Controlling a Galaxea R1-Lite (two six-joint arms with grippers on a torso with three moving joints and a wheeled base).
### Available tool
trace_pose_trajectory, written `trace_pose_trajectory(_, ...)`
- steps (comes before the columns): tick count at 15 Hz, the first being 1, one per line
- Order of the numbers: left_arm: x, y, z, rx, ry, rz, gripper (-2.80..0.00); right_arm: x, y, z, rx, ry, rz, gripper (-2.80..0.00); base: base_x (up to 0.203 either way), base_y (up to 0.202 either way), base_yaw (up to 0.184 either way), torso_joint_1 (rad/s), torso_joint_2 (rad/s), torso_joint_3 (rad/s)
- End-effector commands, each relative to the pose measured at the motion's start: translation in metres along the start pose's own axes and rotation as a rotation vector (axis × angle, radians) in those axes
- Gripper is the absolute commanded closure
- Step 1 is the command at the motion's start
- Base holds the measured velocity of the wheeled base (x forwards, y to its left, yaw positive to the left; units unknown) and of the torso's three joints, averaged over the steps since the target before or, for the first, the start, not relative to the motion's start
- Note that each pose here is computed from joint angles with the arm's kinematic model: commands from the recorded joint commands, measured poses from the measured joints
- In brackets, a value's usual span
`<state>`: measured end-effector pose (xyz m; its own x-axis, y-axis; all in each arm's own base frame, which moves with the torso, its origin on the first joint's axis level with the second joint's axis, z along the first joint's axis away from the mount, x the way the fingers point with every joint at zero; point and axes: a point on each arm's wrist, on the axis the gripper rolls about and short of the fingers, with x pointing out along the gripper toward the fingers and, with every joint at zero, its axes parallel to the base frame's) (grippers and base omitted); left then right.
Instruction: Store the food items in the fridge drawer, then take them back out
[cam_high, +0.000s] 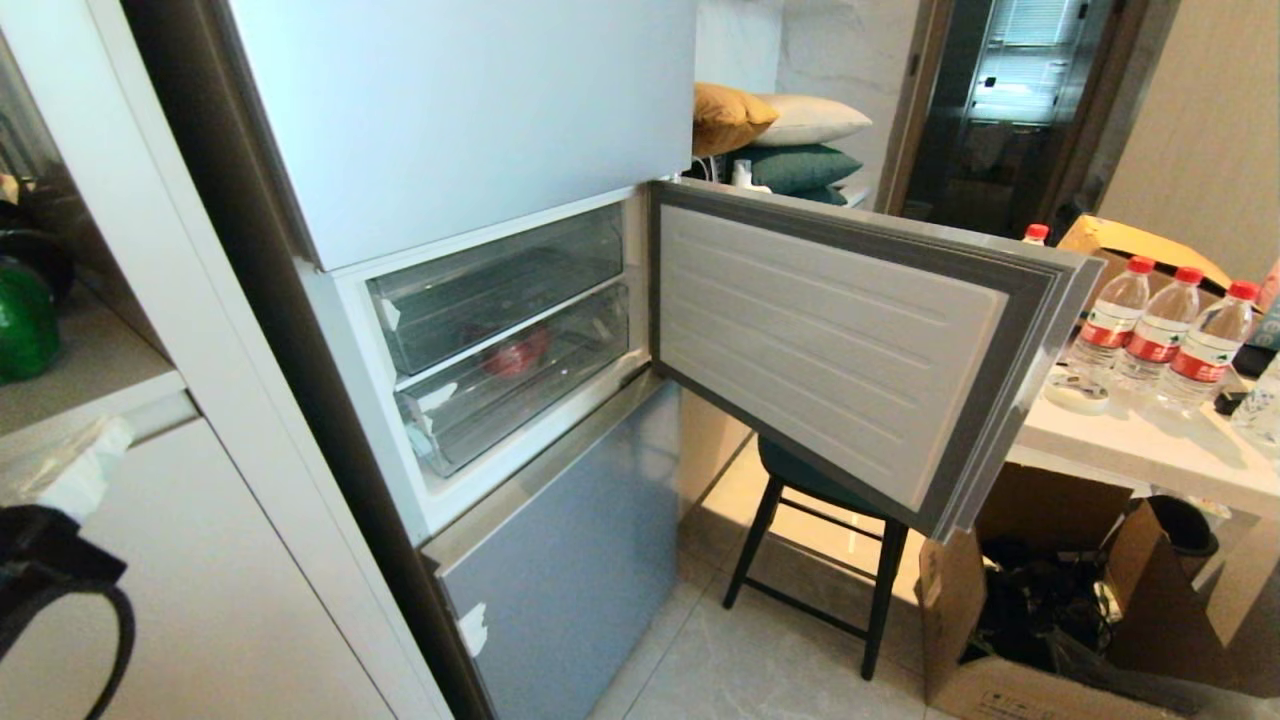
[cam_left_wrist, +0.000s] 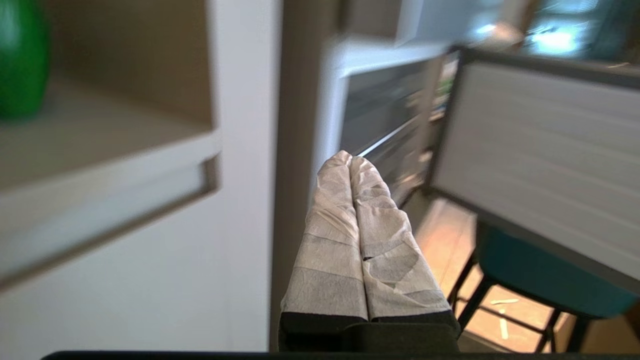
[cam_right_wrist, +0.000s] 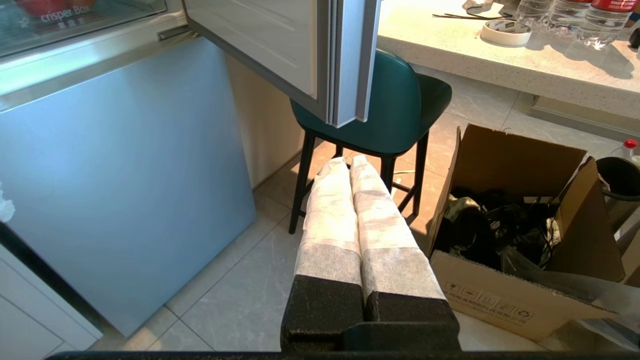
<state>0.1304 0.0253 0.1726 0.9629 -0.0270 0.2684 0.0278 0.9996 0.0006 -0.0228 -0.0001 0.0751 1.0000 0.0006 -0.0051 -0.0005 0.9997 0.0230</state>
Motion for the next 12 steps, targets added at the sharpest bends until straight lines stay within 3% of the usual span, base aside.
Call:
trace_pose_trajectory(1, -0.02, -0.007, 0.015, 0.029, -0.092, -0.057, 0.0, 0.0, 0.0, 0.0, 0.0, 0.001, 0.001, 0.0, 0.0, 0.0, 0.0, 0.0, 0.0, 0.0)
trace_pose_trajectory(5, -0.037, -0.014, 0.026, 0.041, -0.096, -0.106, 0.0, 0.0, 0.0, 0.0, 0.002, 0.0, 0.001, 0.0, 0.0, 0.0, 0.0, 0.0, 0.0, 0.0)
trace_pose_trajectory(7, -0.048, -0.017, 0.034, 0.04, -0.057, -0.107, 0.0, 0.0, 0.0, 0.0, 0.002, 0.001, 0.001, 0.0, 0.0, 0.0, 0.0, 0.0, 0.0, 0.0)
trace_pose_trajectory(9, -0.064, -0.022, 0.035, 0.013, 0.056, -0.116, 0.0, 0.0, 0.0, 0.0, 0.002, 0.0, 0.001, 0.0, 0.0, 0.0, 0.0, 0.0, 0.0, 0.0)
trace_pose_trajectory(12, -0.104, -0.031, 0.016, 0.001, 0.295, -0.115, 0.0, 0.0, 0.0, 0.0, 0.002, 0.0, 0.001, 0.0, 0.0, 0.0, 0.0, 0.0, 0.0, 0.0)
